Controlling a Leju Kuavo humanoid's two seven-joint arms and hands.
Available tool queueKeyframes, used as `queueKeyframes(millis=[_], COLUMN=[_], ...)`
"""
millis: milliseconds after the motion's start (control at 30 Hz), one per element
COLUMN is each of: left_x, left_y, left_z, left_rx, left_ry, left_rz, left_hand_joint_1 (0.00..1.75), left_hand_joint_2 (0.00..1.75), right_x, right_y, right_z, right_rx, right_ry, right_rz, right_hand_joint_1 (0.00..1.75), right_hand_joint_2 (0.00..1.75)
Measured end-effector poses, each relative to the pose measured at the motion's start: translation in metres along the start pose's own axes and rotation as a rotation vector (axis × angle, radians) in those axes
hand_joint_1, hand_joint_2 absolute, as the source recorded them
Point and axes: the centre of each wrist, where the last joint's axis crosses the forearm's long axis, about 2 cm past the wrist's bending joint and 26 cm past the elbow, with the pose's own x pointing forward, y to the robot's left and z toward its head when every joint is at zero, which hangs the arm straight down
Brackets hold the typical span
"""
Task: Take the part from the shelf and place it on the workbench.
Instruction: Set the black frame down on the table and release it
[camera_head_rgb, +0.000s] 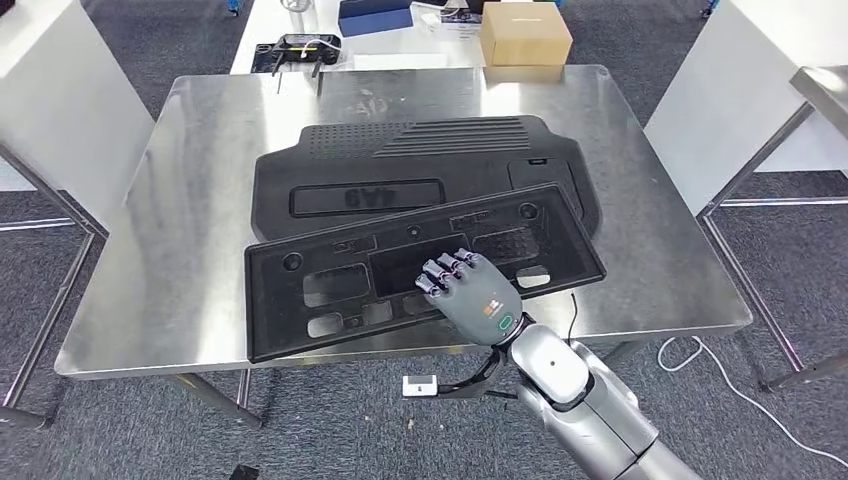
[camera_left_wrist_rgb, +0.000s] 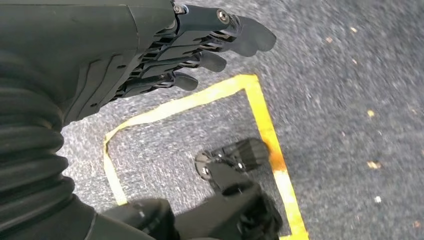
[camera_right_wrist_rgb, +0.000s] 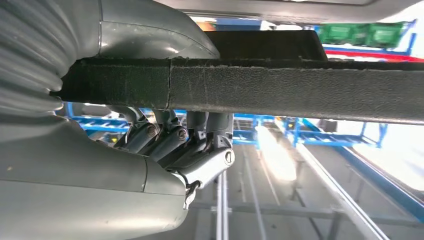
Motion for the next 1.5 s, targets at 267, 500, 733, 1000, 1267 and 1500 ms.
queueKeyframes(millis=[267,500,733,1000,1267,1500], left_x=[0.0007,-0.0006,-0.0008,-0.0010,-0.0012,-0.0016], left_y=[-0.0001,0.0012,0.0022,0.0026,0.0032,0.0041], left_z=[-0.0004,0.0000,0.0000,0.0000,0.0000,0.0001], left_rx=[-0.010,-0.029,-0.028,-0.029,-0.028,-0.027], left_ry=[0.009,0.017,0.017,0.019,0.019,0.019], left_rz=[-0.002,-0.004,-0.008,-0.008,-0.008,-0.010], left_hand_joint_1=[0.00,0.00,0.00,0.00,0.00,0.00], left_hand_joint_2=[1.75,1.75,1.75,1.75,1.75,1.75], right_x=[0.0026,0.0069,0.0062,0.0032,0.0032,0.0049], right_y=[0.0034,0.0033,0.0040,0.0040,0.0045,0.0048], right_z=[0.0043,0.0004,0.0009,0.0017,0.0028,0.0033], right_rx=[0.004,0.004,0.013,0.023,0.031,0.033], right_ry=[0.031,0.045,0.067,0.099,0.119,0.129], right_rz=[0.001,-0.007,-0.010,0.001,0.010,0.005], right_hand_joint_1=[1.75,1.75,1.75,1.75,1.75,1.75], right_hand_joint_2=[1.75,1.75,1.75,1.75,1.75,1.75])
